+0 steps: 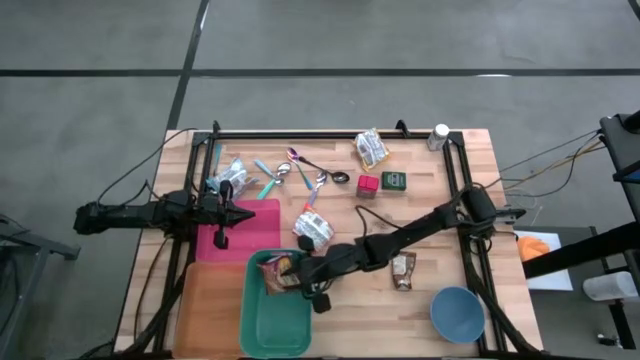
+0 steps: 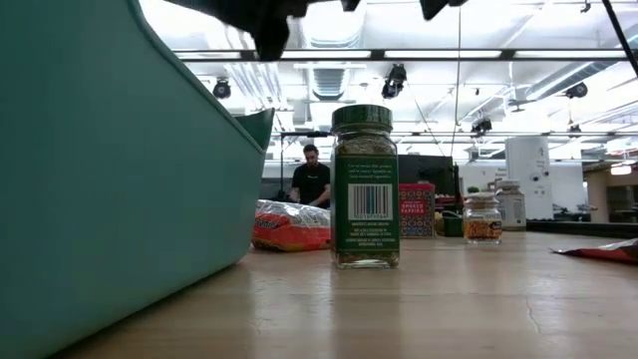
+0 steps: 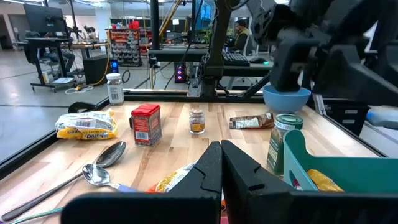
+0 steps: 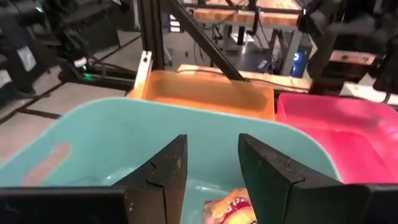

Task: Pick & Place Food Item
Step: Put the orange noodle pack into the green bin

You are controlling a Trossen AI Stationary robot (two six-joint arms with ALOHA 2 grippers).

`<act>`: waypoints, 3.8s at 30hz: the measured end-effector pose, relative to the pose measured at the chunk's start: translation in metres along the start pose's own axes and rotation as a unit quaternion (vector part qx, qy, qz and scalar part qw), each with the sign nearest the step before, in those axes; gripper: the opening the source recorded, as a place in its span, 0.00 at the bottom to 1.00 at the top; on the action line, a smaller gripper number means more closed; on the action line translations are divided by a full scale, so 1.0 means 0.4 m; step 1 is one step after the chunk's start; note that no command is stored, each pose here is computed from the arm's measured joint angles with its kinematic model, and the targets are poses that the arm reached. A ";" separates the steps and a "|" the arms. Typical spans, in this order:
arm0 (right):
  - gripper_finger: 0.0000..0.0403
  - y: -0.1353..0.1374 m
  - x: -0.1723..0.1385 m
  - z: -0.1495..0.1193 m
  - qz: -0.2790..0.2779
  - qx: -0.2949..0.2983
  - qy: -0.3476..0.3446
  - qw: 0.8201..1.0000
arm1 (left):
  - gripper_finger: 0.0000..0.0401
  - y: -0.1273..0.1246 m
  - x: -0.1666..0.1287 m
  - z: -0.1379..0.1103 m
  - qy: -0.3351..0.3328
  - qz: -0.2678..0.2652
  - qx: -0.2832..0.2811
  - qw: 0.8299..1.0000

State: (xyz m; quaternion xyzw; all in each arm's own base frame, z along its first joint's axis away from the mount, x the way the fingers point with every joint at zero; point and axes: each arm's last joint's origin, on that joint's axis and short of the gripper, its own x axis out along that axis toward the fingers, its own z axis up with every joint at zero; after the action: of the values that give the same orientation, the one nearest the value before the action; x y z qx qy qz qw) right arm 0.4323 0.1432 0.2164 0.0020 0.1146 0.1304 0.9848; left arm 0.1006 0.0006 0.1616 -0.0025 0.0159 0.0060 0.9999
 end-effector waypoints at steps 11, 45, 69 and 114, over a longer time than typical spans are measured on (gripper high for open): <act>0.35 -0.006 -0.151 0.058 0.000 -0.031 -0.023 0.999 | 0.00 0.000 0.000 0.000 0.000 0.000 0.000 1.000; 0.35 -0.054 -0.802 -0.186 -0.010 -0.064 -0.193 0.979 | 0.00 0.000 0.000 0.000 0.000 0.000 0.000 1.000; 0.35 -0.053 -0.835 -0.110 -0.001 0.043 -0.135 0.990 | 0.00 0.000 0.000 0.000 0.000 0.000 0.000 1.000; 0.35 -0.053 -0.833 -0.114 -0.002 0.041 -0.132 0.990 | 0.00 0.000 0.000 0.001 -0.002 0.001 -0.094 0.996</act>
State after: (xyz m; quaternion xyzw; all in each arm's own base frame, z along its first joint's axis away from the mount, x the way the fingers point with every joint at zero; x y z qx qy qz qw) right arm 0.1143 0.0358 0.2463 0.0591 -0.0108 0.1225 0.9906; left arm 0.1006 0.0007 0.1622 -0.0960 0.0130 0.0083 0.9953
